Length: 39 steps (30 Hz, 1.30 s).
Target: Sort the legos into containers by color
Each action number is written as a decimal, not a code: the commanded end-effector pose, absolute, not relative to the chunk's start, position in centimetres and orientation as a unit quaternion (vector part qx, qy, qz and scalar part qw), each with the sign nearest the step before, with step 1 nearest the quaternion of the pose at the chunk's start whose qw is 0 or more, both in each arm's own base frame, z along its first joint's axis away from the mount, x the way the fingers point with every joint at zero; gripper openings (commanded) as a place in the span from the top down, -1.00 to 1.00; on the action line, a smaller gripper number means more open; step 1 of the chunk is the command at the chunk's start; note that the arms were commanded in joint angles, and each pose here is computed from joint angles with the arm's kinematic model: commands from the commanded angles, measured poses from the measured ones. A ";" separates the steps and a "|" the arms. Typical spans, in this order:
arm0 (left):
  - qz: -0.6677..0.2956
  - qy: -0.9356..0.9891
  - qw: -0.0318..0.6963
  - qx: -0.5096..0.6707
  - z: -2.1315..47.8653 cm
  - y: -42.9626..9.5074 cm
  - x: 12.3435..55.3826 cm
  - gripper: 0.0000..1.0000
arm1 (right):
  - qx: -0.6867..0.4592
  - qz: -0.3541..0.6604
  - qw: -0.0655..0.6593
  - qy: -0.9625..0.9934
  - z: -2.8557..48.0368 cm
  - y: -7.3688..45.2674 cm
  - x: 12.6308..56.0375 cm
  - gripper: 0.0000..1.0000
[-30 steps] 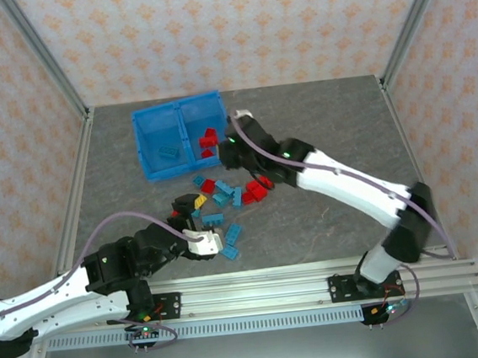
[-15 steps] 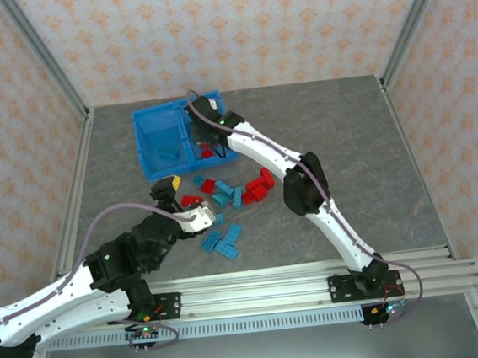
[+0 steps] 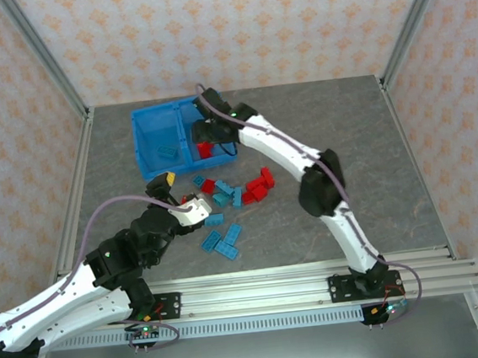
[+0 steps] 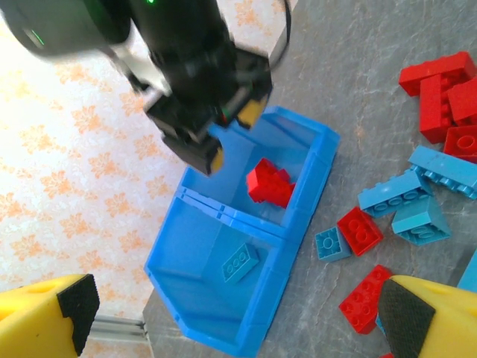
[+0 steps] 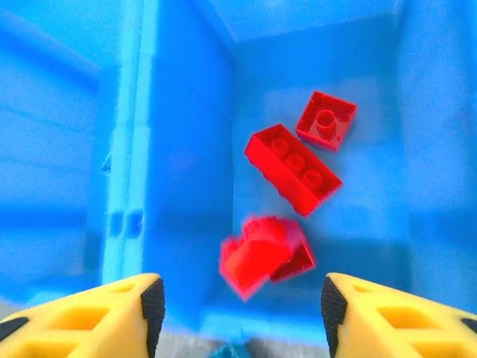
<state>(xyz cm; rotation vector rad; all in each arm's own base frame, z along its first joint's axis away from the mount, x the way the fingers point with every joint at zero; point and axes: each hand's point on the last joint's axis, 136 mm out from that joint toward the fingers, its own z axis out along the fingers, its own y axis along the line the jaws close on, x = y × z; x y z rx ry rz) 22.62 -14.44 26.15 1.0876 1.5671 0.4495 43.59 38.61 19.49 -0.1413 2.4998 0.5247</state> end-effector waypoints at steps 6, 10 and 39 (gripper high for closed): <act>0.125 0.649 0.570 0.487 27.2 -16.0 21.3 -0.99 | 0.002 0.167 0.402 0.901 23.2 24.6 33.7 -0.64; 0.101 0.640 0.565 0.511 26.5 -17.0 20.7 -0.99 | -0.027 0.100 0.362 0.926 17.8 20.7 31.6 -0.73; 0.107 0.642 0.546 0.527 25.3 -17.3 20.8 -0.99 | -0.083 0.040 0.158 0.983 2.2 22.7 35.7 -0.09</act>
